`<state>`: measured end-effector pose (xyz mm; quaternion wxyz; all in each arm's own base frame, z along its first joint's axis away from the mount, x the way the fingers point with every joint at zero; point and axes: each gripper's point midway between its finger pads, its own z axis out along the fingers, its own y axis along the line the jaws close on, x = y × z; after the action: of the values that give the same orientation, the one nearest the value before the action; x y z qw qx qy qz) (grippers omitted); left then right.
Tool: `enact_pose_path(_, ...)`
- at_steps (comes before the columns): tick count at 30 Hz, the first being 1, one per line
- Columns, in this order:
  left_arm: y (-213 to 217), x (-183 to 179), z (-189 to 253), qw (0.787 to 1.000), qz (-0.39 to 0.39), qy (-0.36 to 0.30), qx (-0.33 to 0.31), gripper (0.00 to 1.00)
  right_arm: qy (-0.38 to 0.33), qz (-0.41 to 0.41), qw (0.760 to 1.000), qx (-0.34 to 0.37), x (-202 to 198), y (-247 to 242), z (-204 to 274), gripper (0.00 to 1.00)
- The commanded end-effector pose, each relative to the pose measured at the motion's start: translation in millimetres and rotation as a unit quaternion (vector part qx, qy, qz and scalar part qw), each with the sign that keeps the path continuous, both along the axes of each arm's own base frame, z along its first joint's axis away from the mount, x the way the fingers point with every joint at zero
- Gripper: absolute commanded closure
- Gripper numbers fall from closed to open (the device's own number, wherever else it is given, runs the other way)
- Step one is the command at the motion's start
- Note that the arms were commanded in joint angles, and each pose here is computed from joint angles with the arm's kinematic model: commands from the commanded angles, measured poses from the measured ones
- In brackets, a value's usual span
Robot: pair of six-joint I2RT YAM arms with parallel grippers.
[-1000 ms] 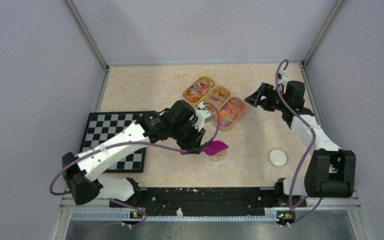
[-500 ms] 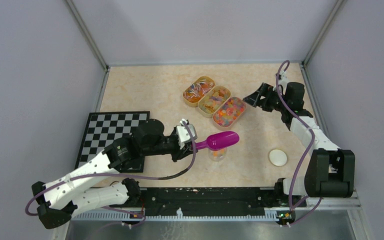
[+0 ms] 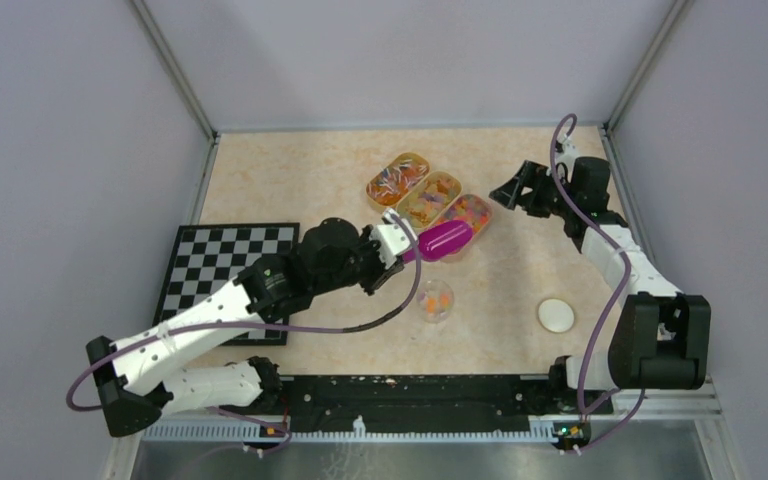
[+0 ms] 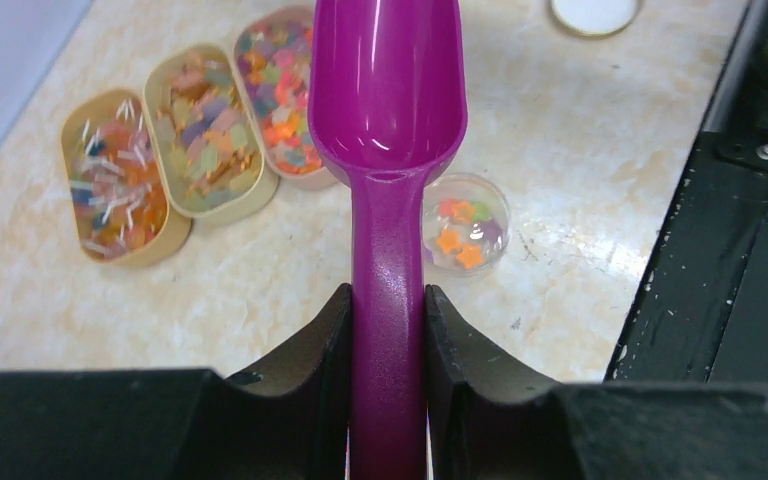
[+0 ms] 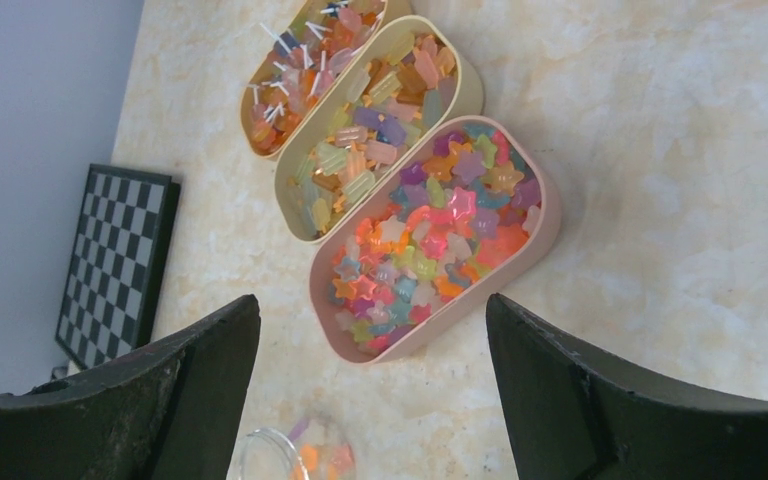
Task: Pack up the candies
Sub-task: Scoop the fake candies from the storage box.
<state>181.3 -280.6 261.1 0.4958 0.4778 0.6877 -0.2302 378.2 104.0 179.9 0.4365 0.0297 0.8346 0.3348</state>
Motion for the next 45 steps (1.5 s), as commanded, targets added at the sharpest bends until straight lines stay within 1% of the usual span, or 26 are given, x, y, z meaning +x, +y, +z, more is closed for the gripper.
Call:
enact_pose_path(1,0.2,24.5,25.6,0.996,0.085,0.023,0.004,1.00,-0.032,-0.007,0.999,-0.035,20.6,-9.3,20.4,0.18)
enact_pose_path(6,-19.4,40.3,21.3,0.991,0.105,0.078,0.031,1.00,-0.029,-0.008,0.999,-0.023,22.8,-7.6,14.7,0.19)
enact_pose_path(10,-33.4,49.9,11.6,0.987,0.106,0.109,0.059,1.00,-0.029,-0.014,0.999,-0.033,35.7,-11.3,12.5,0.20)
enact_pose_path(12,-38.9,53.9,7.9,0.984,0.109,0.130,0.057,1.00,-0.030,-0.014,0.999,-0.040,44.6,-13.0,11.7,0.22)
enact_pose_path(14,-42.4,60.4,1.3,0.982,0.093,0.156,0.052,1.00,-0.030,-0.016,0.998,-0.047,54.6,-15.1,6.9,0.24)
enact_pose_path(18,-34.5,87.9,-17.4,0.973,0.096,0.205,0.045,1.00,-0.003,-0.015,0.998,-0.059,70.3,-18.0,-11.1,0.26)
enact_pose_path(21,-35.2,101.4,-24.4,0.971,0.105,0.209,0.055,1.00,0.011,-0.024,0.997,-0.071,79.7,-23.1,-24.9,0.26)
enact_pose_path(23,-39.4,108.8,-30.8,0.969,0.101,0.213,0.074,1.00,0.021,-0.021,0.997,-0.073,85.2,-23.1,-35.3,0.28)
enact_pose_path(28,-53.4,121.5,-56.5,0.953,0.098,0.257,0.129,1.00,0.066,-0.004,0.996,-0.066,89.2,-18.8,-67.0,0.34)
enact_pose_path(31,-54.0,127.1,-68.2,0.945,0.093,0.266,0.166,1.00,0.076,0.009,0.995,-0.060,91.7,-15.0,-76.5,0.40)
enact_pose_path(34,-49.8,134.3,-84.3,0.939,0.107,0.266,0.190,1.00,0.085,0.013,0.995,-0.058,94.2,-14.1,-83.4,0.41)
enact_pose_path(40,-51.5,138.7,-106.0,0.932,0.106,0.278,0.207,1.00,0.081,0.019,0.995,-0.056,96.1,-9.6,-87.3,0.43)
enact_pose_path(45,-54.5,144.6,-116.6,0.931,0.105,0.281,0.208,1.00,0.085,0.026,0.994,-0.057,99.1,-7.4,-91.1,0.49)
